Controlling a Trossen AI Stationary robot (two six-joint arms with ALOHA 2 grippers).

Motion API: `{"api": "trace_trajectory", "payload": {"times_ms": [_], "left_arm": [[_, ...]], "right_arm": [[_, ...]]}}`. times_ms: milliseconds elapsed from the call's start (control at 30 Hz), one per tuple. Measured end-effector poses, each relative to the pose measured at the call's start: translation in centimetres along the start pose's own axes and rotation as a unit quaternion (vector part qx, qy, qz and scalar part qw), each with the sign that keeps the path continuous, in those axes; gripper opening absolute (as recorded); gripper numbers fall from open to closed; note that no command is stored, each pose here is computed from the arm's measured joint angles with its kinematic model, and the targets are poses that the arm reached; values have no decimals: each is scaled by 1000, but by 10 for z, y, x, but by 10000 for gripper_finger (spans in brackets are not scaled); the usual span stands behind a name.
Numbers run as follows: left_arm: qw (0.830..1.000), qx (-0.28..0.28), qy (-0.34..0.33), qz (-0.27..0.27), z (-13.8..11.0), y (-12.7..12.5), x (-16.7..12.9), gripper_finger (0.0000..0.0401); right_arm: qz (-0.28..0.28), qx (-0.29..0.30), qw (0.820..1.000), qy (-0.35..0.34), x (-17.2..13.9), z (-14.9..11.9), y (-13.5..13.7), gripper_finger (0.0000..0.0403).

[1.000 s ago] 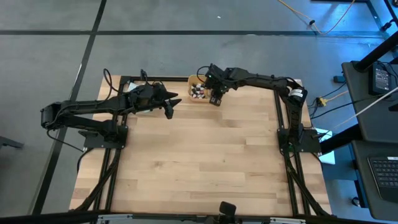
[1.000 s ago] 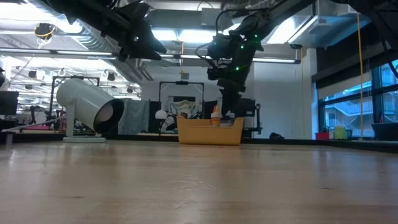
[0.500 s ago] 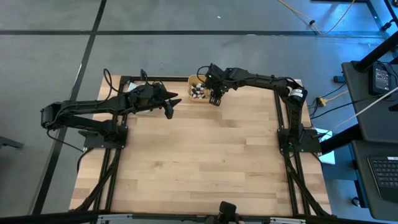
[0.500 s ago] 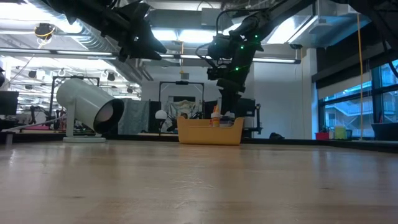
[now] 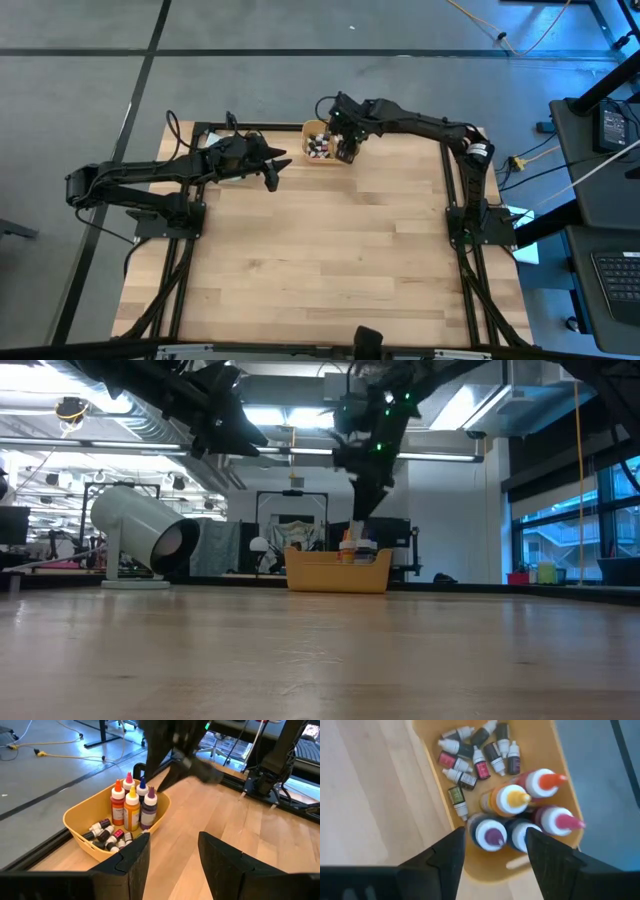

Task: Pick & Place food coloring
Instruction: Return to Home Position

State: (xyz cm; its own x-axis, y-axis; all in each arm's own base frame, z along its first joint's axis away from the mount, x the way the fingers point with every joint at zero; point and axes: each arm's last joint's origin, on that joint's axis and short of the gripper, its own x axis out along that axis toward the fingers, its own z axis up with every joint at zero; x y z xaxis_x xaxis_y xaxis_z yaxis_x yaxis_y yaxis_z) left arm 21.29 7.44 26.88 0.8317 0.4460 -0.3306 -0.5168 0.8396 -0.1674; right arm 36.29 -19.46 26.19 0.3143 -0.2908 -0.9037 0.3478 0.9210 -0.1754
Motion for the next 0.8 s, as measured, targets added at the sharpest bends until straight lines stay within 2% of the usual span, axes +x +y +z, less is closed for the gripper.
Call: {"api": "trace_trajectory", "payload": {"times_ms": [167,300,433,600,800], "left_arm": [[1000,-17,-1,-1,0,0,0,163],[1000,-17,11,-17,-1,0,-5,160],[1000,-11,-1,-13,5,3,-29,161],[998,7,-50,-25,10,9,-71,164],[993,-9,-106,-54,-28,21,-90,161]], "right_arm": [[5,27,999,-45,-46,0,13,209],[15,17,994,-107,-83,-18,35,209],[29,30,982,-183,-113,-56,51,209],[44,35,959,-277,-129,-119,62,209],[54,56,933,-352,-128,-182,65,209]]}}
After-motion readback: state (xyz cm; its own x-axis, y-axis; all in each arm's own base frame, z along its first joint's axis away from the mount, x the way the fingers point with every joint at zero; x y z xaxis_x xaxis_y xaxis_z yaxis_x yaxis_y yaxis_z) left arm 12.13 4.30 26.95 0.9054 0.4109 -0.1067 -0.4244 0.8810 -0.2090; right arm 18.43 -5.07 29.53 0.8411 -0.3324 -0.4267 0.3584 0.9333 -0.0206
